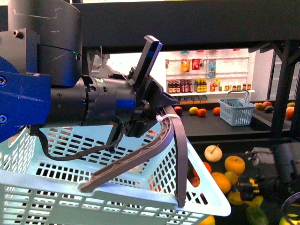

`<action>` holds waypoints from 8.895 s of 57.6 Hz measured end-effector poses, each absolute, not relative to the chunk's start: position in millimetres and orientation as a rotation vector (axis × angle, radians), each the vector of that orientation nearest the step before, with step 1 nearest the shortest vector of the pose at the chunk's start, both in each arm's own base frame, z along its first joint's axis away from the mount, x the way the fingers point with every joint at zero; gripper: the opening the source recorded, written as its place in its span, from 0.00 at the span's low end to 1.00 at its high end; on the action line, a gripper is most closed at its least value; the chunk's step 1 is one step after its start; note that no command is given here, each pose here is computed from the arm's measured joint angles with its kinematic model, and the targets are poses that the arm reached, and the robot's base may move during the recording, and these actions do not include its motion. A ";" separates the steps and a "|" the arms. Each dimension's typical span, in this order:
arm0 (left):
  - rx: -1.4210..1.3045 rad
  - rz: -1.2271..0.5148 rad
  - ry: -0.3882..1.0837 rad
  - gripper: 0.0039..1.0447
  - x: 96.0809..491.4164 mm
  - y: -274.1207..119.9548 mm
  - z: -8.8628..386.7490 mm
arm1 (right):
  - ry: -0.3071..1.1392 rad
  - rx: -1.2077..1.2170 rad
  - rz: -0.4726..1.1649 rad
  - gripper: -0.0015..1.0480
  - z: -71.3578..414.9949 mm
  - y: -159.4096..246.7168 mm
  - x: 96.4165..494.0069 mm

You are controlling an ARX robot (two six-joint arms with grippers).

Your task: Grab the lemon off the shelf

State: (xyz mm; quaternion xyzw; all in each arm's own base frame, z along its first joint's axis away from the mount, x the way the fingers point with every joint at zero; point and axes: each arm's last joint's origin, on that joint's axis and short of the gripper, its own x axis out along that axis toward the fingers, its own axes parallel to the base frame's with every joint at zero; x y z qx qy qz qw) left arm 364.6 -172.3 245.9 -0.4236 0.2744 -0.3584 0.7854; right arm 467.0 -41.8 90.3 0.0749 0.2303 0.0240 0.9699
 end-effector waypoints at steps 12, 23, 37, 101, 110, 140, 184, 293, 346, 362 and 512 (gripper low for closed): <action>-0.913 -0.774 0.592 0.11 364.6 -172.3 245.9 | 0.400 0.276 0.186 0.51 165.7 -19.0 411.2; -0.913 -0.773 0.592 0.11 364.6 -172.3 245.9 | 0.357 0.351 0.325 0.51 207.8 24.1 376.6; -0.914 -0.773 0.592 0.11 364.6 -172.2 245.9 | 0.396 0.385 0.404 0.51 206.6 64.5 361.4; -0.914 -0.772 0.592 0.11 364.5 -172.2 245.8 | 0.374 0.353 0.078 0.93 137.0 -49.5 418.8; -0.913 -0.774 0.593 0.11 364.5 -172.3 245.8 | 0.523 0.220 0.154 0.93 62.2 -50.2 424.0; -0.913 -0.771 0.591 0.11 364.6 -172.2 245.8 | 0.524 -0.170 0.390 0.93 -29.2 22.9 478.2; -0.913 -0.770 0.591 0.11 364.6 -172.2 245.8 | 0.525 -0.240 0.361 0.93 -84.1 45.4 547.3; -0.913 -0.773 0.592 0.11 364.5 -172.2 245.8 | 0.333 0.218 0.472 0.68 163.8 103.1 380.7; -0.919 -0.771 0.598 0.11 364.5 -172.2 244.9 | 0.156 -0.010 -0.168 0.93 229.8 36.9 154.5; -0.918 -0.772 0.598 0.11 364.5 -172.4 244.7 | 0.017 0.026 -0.016 0.73 203.7 35.2 98.1; -1.404 -0.097 -0.592 0.11 347.2 91.7 248.4 | -0.008 0.003 0.002 0.93 168.2 0.3 97.1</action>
